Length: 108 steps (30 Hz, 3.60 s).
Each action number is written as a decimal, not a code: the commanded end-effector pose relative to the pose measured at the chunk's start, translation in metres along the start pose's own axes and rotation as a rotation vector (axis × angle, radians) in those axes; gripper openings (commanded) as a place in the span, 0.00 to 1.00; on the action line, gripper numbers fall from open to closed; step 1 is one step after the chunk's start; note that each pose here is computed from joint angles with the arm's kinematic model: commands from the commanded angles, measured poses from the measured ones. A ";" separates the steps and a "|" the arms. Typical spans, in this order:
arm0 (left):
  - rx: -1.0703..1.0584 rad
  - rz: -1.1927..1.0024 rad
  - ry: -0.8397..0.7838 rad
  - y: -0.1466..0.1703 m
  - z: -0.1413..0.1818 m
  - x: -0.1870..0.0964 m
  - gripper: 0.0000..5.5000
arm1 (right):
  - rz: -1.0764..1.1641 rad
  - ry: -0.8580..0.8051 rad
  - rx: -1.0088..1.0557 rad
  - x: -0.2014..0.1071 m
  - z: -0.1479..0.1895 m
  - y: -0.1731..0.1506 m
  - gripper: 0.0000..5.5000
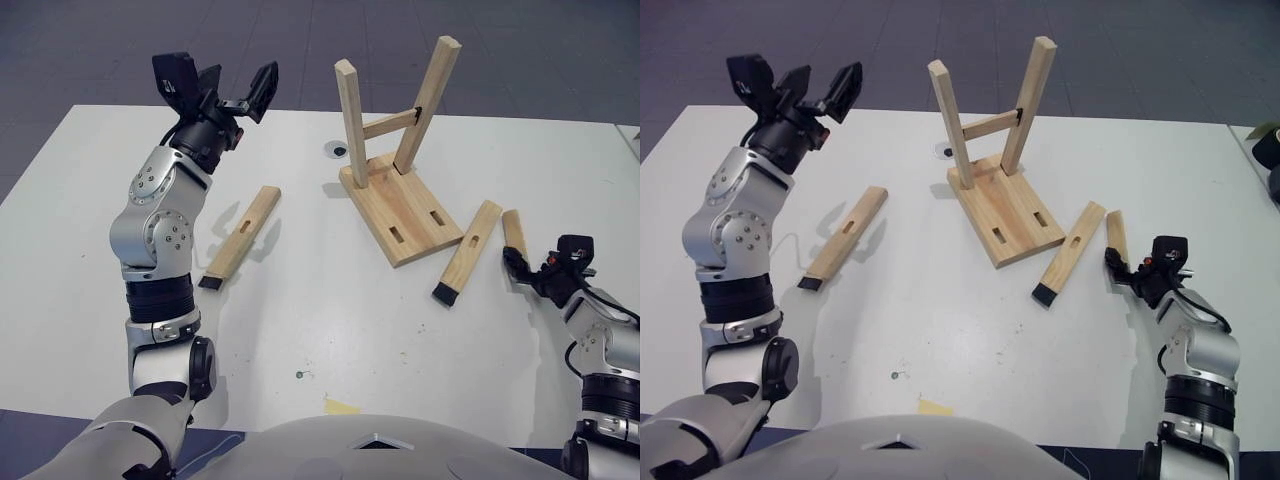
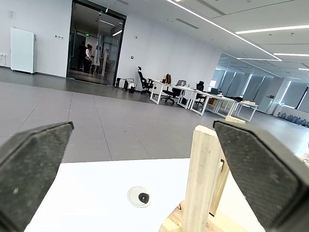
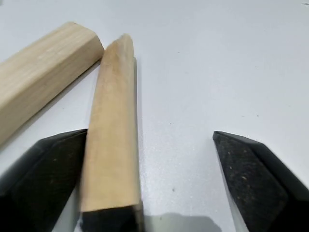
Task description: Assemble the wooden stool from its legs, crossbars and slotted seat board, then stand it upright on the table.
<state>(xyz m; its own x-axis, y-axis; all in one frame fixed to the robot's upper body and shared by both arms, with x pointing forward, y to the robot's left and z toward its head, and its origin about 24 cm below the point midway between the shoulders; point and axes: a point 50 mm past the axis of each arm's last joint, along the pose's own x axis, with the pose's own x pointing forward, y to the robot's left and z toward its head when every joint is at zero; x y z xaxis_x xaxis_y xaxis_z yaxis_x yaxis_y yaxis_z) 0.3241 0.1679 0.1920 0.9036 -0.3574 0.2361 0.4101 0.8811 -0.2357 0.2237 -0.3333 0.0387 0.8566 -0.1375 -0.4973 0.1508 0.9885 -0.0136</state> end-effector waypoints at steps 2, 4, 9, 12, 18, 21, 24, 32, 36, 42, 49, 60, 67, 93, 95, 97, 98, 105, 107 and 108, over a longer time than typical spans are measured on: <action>0.013 0.002 0.004 -0.001 0.000 0.001 0.98 | -0.033 0.142 -0.134 -0.001 -0.021 0.001 0.70; 0.019 -0.003 0.008 -0.002 -0.002 0.001 0.98 | -0.014 0.132 -0.123 0.001 -0.020 0.004 0.64; 0.026 -0.001 0.010 -0.001 -0.002 0.001 0.98 | 0.015 0.131 -0.099 0.003 -0.021 0.009 0.51; 0.025 -0.001 0.008 -0.001 -0.002 0.001 0.98 | 0.022 0.159 -0.062 0.002 -0.028 0.009 0.42; 0.024 0.004 0.003 -0.001 -0.001 0.001 0.98 | 0.037 0.213 0.049 0.003 -0.040 0.010 0.25; 0.026 0.012 -0.004 0.001 0.001 0.002 0.98 | 0.053 0.195 0.065 0.006 -0.037 0.015 0.24; 0.026 0.013 -0.009 0.001 0.002 0.002 0.98 | 0.072 0.099 0.036 0.011 -0.023 0.020 0.24; -0.039 -0.033 -0.120 -0.005 0.035 0.007 0.98 | -0.154 -0.870 -0.137 -0.015 0.112 0.047 0.24; -0.183 -0.259 -0.141 -0.028 0.052 0.005 0.98 | 0.107 -1.057 -0.299 -0.032 0.132 0.110 0.24; -0.400 -0.522 -0.028 -0.051 0.036 -0.010 0.98 | 0.412 -1.143 -0.423 -0.048 0.127 0.174 0.24; -0.480 -0.494 0.022 -0.062 0.027 -0.001 0.98 | 0.542 -1.155 -0.410 -0.057 0.118 0.202 0.24; -0.592 -0.568 0.058 -0.081 0.023 -0.002 0.98 | 0.677 -1.164 -0.368 -0.062 0.116 0.234 0.24; -0.595 -0.572 0.073 -0.084 0.022 -0.004 0.85 | 0.720 -1.175 -0.353 -0.065 0.117 0.247 0.24; -0.300 -0.555 0.028 -0.084 0.032 -0.002 0.08 | 0.727 -1.133 -0.366 -0.061 0.110 0.248 0.24; -0.285 -0.562 0.010 -0.085 0.036 -0.003 0.08 | 0.721 -1.122 -0.371 -0.059 0.109 0.248 0.32; -0.276 -0.561 -0.009 -0.084 0.040 -0.003 0.08 | 0.713 -1.113 -0.374 -0.058 0.108 0.247 0.36; -0.263 -0.550 -0.025 -0.081 0.043 -0.003 0.08 | 0.708 -1.109 -0.374 -0.057 0.108 0.246 0.40; -0.053 -0.141 -0.085 0.007 0.057 -0.013 0.08 | 0.614 -1.060 -0.357 -0.046 0.105 0.226 0.60; -0.002 -0.085 0.008 0.026 0.036 -0.025 0.08 | 0.566 -1.043 -0.361 -0.043 0.103 0.215 0.66; 0.027 -0.068 0.054 0.032 0.026 -0.031 0.08 | 0.547 -1.036 -0.364 -0.042 0.102 0.211 0.70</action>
<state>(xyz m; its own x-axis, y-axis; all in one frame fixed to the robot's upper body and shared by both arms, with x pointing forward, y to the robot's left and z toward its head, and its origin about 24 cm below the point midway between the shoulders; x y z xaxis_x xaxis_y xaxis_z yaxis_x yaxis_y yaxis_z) 0.3077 0.2054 0.2335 0.8426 -0.4313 0.3225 0.5107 0.8300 -0.2243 0.2694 -0.1140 0.1514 0.7367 0.5146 0.4386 -0.3890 0.8531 -0.3476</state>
